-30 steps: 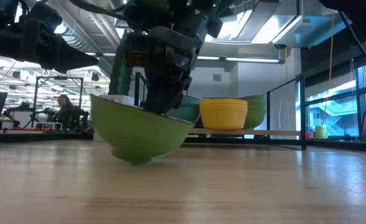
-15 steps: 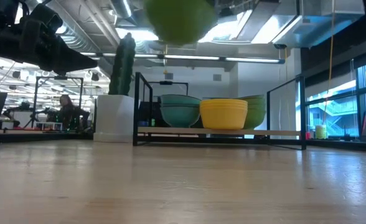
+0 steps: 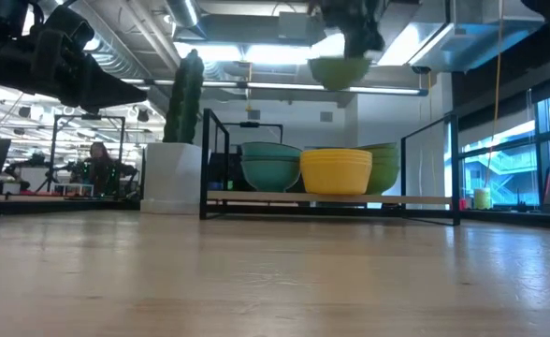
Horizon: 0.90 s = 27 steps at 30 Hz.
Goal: Pick & Place Mini bowls
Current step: Stack the green printed bowl on top of the green printed bowl on the shelf
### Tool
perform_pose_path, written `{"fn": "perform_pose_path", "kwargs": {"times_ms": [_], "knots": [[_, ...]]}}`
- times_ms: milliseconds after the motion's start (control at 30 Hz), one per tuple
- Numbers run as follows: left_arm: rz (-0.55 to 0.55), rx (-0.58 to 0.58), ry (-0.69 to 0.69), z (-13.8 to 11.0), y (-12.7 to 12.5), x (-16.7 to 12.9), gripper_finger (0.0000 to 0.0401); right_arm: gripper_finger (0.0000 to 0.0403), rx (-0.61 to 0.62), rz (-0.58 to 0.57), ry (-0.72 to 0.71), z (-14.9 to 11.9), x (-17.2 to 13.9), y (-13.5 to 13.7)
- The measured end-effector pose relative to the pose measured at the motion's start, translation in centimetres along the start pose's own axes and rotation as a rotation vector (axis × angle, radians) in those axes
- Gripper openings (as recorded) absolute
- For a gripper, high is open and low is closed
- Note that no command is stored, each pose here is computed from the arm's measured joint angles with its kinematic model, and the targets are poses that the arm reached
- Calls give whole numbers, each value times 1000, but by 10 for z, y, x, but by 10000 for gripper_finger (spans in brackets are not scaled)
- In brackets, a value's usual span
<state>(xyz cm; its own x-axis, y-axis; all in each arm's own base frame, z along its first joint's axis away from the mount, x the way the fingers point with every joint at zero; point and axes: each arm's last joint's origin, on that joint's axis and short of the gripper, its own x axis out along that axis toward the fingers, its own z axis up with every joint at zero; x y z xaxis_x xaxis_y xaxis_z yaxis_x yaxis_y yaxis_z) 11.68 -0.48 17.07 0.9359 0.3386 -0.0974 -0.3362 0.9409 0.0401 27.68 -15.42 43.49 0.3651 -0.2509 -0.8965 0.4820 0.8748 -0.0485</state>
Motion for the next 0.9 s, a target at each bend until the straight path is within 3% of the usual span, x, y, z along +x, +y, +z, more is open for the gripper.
{"fn": "perform_pose_path", "kwargs": {"times_ms": [100, 367, 533, 900], "knots": [[-1, -1, 0, 0, 0, 0, 9, 12, 56, 6, 23, 2, 13, -27], [-2, -2, 0, 0, 0, 0, 8, 12, 119, 32, 192, -5, 66, -62], [-3, -9, 5, -1, 0, 0, 7, 12, 151, 22, 230, -11, 89, -74], [-3, -20, 17, -2, 0, 0, 11, 12, 188, 11, 288, -22, 107, -83]]}}
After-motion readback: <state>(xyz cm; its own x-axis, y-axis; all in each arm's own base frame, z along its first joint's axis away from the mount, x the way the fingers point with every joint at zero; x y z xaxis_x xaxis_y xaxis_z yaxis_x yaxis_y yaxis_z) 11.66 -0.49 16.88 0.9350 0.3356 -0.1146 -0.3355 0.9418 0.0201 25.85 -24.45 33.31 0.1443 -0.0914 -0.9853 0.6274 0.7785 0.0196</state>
